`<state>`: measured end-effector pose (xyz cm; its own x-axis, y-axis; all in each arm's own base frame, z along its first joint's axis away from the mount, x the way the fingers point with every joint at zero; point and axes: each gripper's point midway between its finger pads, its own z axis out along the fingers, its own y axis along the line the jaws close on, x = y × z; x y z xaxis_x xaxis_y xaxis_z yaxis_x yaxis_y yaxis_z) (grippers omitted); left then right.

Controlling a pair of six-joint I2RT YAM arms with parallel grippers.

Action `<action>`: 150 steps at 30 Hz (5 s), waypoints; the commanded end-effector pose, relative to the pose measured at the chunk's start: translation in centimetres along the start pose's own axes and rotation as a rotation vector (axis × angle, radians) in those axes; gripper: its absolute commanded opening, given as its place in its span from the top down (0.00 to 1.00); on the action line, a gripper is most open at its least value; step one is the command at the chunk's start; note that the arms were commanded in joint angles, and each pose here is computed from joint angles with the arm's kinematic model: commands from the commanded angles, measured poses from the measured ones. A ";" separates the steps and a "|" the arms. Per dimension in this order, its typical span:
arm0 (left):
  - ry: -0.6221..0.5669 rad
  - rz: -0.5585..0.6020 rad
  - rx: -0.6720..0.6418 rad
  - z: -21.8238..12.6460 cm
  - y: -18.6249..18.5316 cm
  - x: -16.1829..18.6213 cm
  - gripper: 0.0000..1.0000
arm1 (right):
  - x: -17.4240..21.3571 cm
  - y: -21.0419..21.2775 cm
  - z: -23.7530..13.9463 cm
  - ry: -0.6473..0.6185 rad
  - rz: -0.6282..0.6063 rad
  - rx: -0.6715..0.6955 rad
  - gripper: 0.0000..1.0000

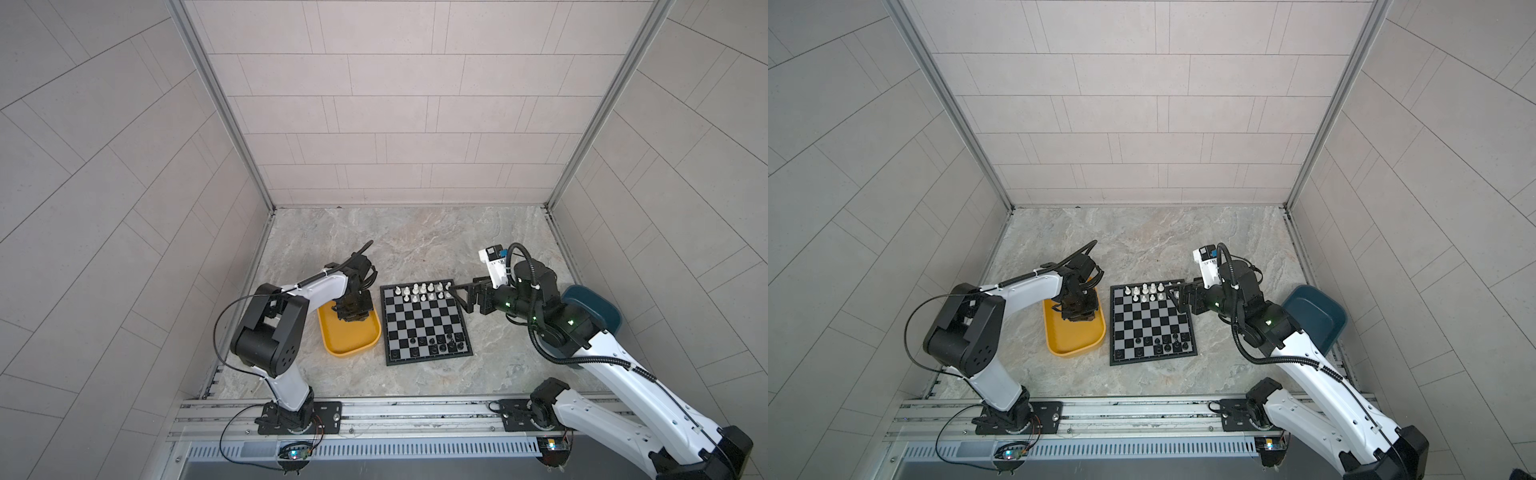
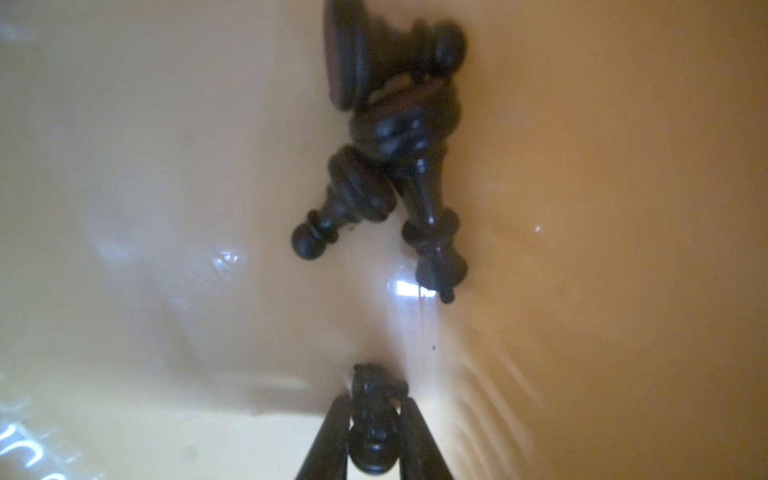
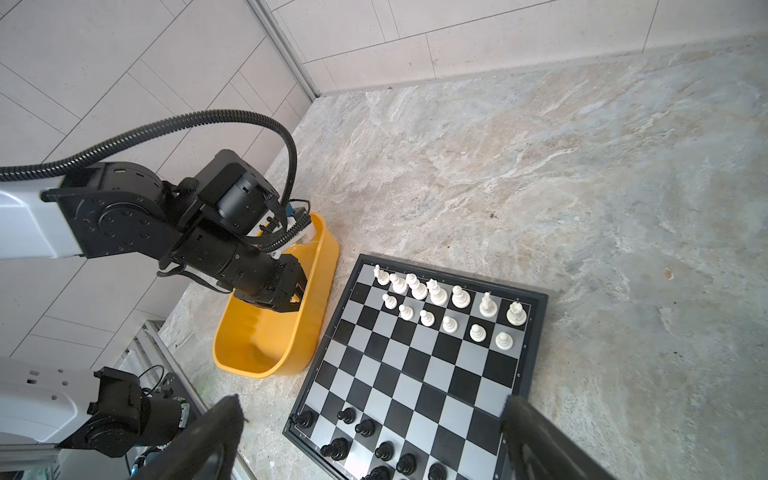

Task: Set up the chess pieces on the board
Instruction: 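Close the left gripper on the black knight and lift it from the tray, then carry the knight with the left gripper over the board while the right gripper approaches, then close the right gripper on the knight while the left gripper releases it, then carry the knight with the right gripper to the near row while the left withdraws, then lower the knight onto the square beside the rook and open the right gripper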

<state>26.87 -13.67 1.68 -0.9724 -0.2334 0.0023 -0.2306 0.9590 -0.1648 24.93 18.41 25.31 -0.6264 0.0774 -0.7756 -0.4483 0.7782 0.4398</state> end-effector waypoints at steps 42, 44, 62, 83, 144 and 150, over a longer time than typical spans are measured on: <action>-1.094 0.965 0.910 -22.6 -15.3 5.3 0.83 | -2.9 10.8 8.7 0.191 -0.126 -0.235 0.45; -1.096 0.969 0.909 -22.7 -15.3 5.5 0.83 | -2.7 10.6 8.9 0.199 -0.121 -0.217 0.51; -1.118 1.000 0.831 -22.3 -15.0 5.7 0.83 | -1.3 10.4 9.9 0.269 -0.122 -0.194 0.96; -0.489 0.307 0.405 -16.4 -2.5 4.2 0.00 | 6.2 8.0 8.2 0.294 -0.327 -0.023 1.00; -0.485 0.222 0.485 -15.7 -1.3 2.3 0.00 | 20.9 6.7 14.2 0.556 -0.376 0.027 1.00; -0.484 0.220 0.482 -15.6 -1.2 2.3 0.00 | 20.8 6.5 14.1 0.551 -0.377 0.043 0.93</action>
<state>24.42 -13.07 17.50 -0.8442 -0.1909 -0.5009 0.1229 0.8406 -0.5275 18.15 34.93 5.96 -0.6614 -0.5224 -0.5382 -0.6959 0.6950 0.1807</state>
